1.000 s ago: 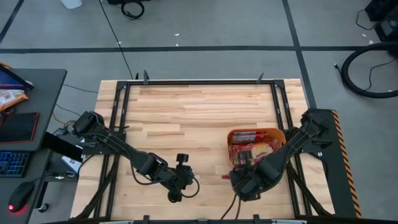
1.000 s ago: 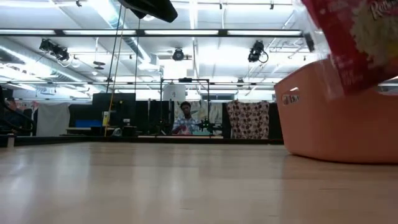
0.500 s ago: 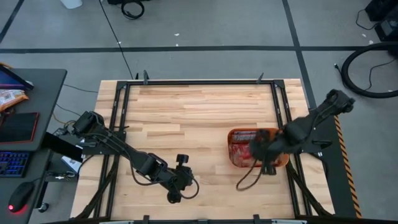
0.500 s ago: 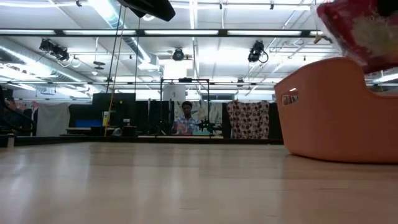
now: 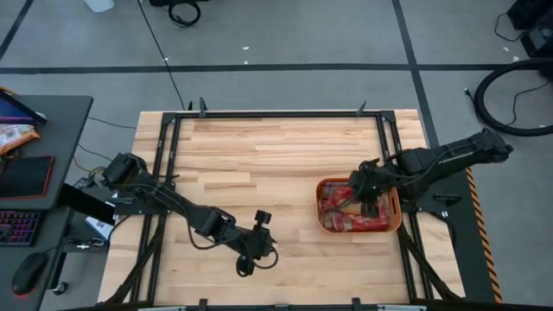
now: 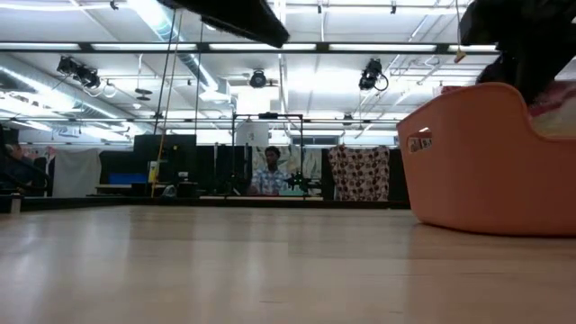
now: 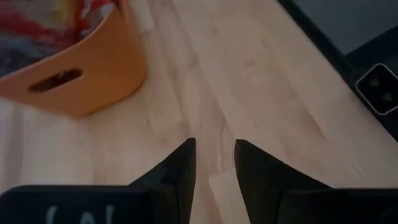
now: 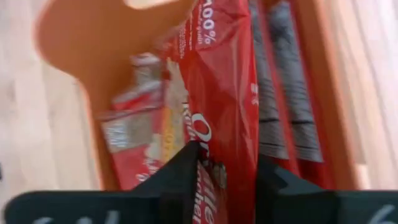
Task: Sort popcorn bags into baskets
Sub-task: Put the popcorn bag into the orange bin, then return to Home Position
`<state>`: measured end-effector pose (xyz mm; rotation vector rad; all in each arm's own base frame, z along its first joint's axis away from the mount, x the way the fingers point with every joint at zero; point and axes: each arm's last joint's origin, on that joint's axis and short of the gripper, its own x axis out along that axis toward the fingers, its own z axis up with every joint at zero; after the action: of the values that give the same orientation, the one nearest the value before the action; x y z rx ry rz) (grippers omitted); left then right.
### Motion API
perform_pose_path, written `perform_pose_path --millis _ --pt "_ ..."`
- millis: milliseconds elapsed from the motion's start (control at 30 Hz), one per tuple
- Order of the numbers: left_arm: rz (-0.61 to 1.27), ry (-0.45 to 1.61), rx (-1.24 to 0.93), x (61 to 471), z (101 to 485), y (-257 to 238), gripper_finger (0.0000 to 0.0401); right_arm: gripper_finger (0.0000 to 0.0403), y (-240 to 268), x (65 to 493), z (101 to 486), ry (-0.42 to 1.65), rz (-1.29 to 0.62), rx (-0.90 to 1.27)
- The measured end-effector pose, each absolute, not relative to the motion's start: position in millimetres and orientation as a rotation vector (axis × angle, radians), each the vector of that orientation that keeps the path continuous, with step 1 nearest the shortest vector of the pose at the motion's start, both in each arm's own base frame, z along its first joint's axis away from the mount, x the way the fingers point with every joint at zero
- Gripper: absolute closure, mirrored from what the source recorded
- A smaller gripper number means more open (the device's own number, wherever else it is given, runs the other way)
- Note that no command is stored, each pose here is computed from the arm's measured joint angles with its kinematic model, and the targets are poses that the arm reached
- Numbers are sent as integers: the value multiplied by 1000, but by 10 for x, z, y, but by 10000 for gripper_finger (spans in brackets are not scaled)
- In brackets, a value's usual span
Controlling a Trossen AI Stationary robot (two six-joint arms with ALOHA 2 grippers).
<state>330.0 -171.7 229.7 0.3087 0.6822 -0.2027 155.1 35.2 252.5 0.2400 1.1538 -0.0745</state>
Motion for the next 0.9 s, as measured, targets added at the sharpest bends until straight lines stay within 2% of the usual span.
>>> perform_pose_path --millis 200,400,467,567,700,900 --pt "-225 664 285 3374 2080 -1431 284 249 138 1474 2576 1239 -154 214" --pt "-236 705 241 3384 1937 -1222 284 240 10 1412 2913 1228 -292 238" --pt "-233 694 240 3350 1946 -1186 284 241 17 1405 2988 1125 -296 202" --pt "-235 628 224 3248 1984 -1147 284 242 56 1386 3052 900 -204 165" --pt "-194 558 171 2949 1979 -1036 284 243 70 1303 3025 692 -126 181" --pt "-77 456 71 2495 2077 -840 284 243 54 1195 2897 440 -113 189"
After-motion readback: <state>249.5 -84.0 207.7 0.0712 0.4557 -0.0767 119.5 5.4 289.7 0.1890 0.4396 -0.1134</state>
